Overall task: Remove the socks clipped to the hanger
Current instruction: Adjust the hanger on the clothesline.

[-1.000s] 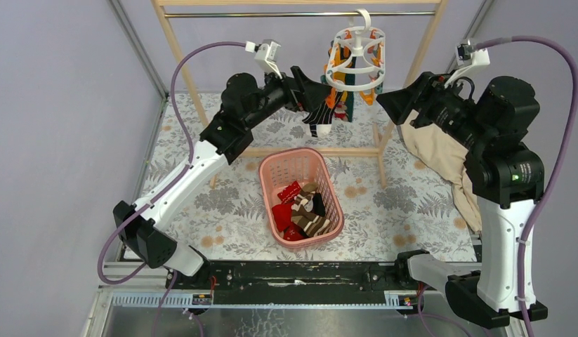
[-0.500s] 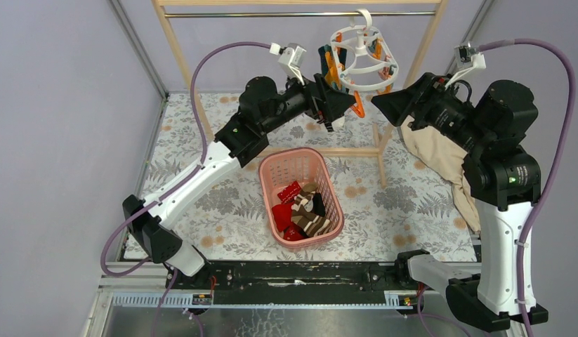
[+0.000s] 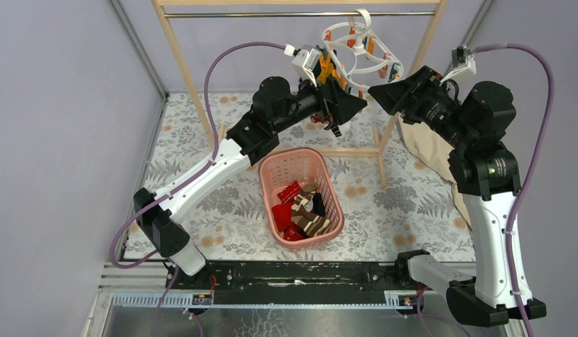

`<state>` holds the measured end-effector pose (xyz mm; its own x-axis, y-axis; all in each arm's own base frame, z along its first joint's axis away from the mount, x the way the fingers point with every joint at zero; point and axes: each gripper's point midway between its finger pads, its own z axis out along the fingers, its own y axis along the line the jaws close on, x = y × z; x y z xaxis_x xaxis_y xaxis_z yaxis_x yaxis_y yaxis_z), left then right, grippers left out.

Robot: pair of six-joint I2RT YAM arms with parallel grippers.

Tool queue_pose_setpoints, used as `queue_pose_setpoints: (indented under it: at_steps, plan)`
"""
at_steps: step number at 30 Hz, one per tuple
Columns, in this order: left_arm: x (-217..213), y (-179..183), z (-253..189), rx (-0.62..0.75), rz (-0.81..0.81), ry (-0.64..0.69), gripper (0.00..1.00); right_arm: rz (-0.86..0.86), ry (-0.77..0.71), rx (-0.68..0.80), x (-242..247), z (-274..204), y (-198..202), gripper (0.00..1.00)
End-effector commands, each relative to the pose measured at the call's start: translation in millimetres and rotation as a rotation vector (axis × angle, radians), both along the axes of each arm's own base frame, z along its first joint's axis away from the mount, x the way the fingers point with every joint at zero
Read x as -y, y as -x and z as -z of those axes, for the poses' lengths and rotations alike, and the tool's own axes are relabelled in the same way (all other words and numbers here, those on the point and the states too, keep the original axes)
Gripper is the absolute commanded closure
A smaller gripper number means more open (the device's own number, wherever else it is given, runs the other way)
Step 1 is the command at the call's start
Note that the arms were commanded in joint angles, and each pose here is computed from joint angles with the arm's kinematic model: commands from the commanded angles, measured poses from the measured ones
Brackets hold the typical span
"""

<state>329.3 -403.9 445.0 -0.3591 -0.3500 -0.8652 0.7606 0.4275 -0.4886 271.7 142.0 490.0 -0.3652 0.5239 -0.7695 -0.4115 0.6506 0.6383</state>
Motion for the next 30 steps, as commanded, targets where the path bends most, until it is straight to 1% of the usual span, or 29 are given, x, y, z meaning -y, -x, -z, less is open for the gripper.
queue_pose_setpoints:
  at_steps: [1, 3, 7, 12, 16, 20, 21, 22, 26, 30]
  plan:
    - [1.7, 1.3, -20.3, 0.065, 0.001, 0.026, 0.01, 0.068, -0.069, 0.071, 6.6, -23.7, -16.8, 0.27]
    - [3.0, 1.6, -18.3, 0.062, 0.005, 0.024, 0.01, 0.082, -0.072, 0.072, 7.7, -25.4, -24.4, 0.27]
    - [2.8, 2.3, -14.4, 0.059, 0.008, 0.016, 0.01, 0.104, -0.077, 0.070, 8.5, -29.1, -38.9, 0.33]
    - [-1.5, 6.7, -11.1, 0.060, 0.008, 0.015, 0.01, 0.122, -0.078, 0.048, 8.5, -24.3, -55.5, 0.42]
    - [-8.1, 14.0, -6.6, 0.051, 0.010, 0.010, 0.01, 0.136, -0.068, 0.050, 10.3, -25.0, -60.2, 0.54]
    - [-21.6, 23.9, -5.8, 0.038, -0.005, 0.006, 0.01, 0.143, -0.042, 0.049, 11.9, -26.4, -61.1, 0.76]
    - [-25.2, 26.8, -5.5, 0.031, -0.009, 0.003, 0.01, 0.145, -0.038, 0.050, 12.5, -27.0, -60.5, 0.80]
    - [-29.0, 29.9, -5.7, 0.024, -0.011, 0.000, 0.01, 0.147, -0.037, 0.050, 12.8, -27.1, -59.9, 0.83]
    - [-44.5, 43.1, 0.2, -0.015, -0.021, -0.036, 0.01, 0.151, -0.040, 0.029, 13.2, -24.8, -60.2, 0.84]
    - [-58.3, 56.3, 9.0, -0.049, -0.022, -0.086, 0.01, 0.110, -0.059, -0.001, 4.8, -23.5, -65.5, 0.85]
